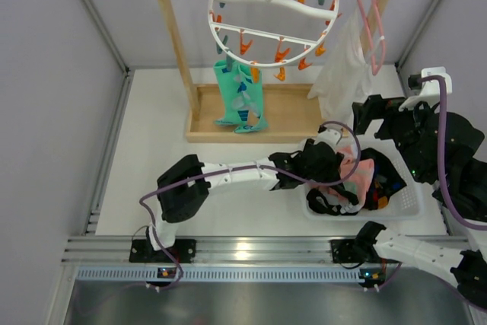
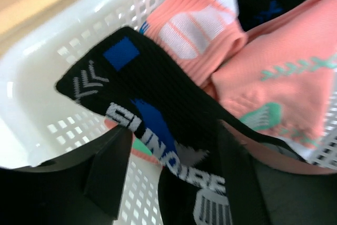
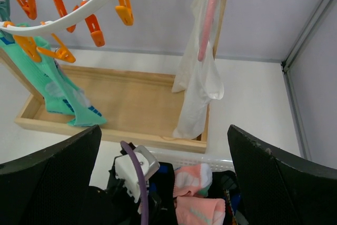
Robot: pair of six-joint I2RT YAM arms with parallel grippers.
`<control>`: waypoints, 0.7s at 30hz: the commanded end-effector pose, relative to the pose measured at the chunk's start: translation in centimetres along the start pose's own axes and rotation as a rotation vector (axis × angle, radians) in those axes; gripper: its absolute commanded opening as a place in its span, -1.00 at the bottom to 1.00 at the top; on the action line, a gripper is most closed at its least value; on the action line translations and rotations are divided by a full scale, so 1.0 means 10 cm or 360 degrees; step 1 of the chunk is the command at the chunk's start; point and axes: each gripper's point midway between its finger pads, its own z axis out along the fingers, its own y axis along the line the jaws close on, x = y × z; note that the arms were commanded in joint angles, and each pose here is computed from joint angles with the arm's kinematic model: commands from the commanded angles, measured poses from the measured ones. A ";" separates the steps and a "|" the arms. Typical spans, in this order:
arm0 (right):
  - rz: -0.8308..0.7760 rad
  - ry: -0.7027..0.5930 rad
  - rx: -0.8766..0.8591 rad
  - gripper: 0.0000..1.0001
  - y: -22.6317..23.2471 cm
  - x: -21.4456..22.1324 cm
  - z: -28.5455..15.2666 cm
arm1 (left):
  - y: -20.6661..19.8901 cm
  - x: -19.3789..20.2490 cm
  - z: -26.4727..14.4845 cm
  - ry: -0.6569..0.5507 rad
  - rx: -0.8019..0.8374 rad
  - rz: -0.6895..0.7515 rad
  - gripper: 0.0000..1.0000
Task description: Remove the socks clipped to the hanger
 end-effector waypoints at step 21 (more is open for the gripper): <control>0.0125 -0.0092 -0.0256 0.99 0.33 0.12 0.06 | 1.57 -0.81 -1.62 -0.0634 -0.0845 -0.0016 0.96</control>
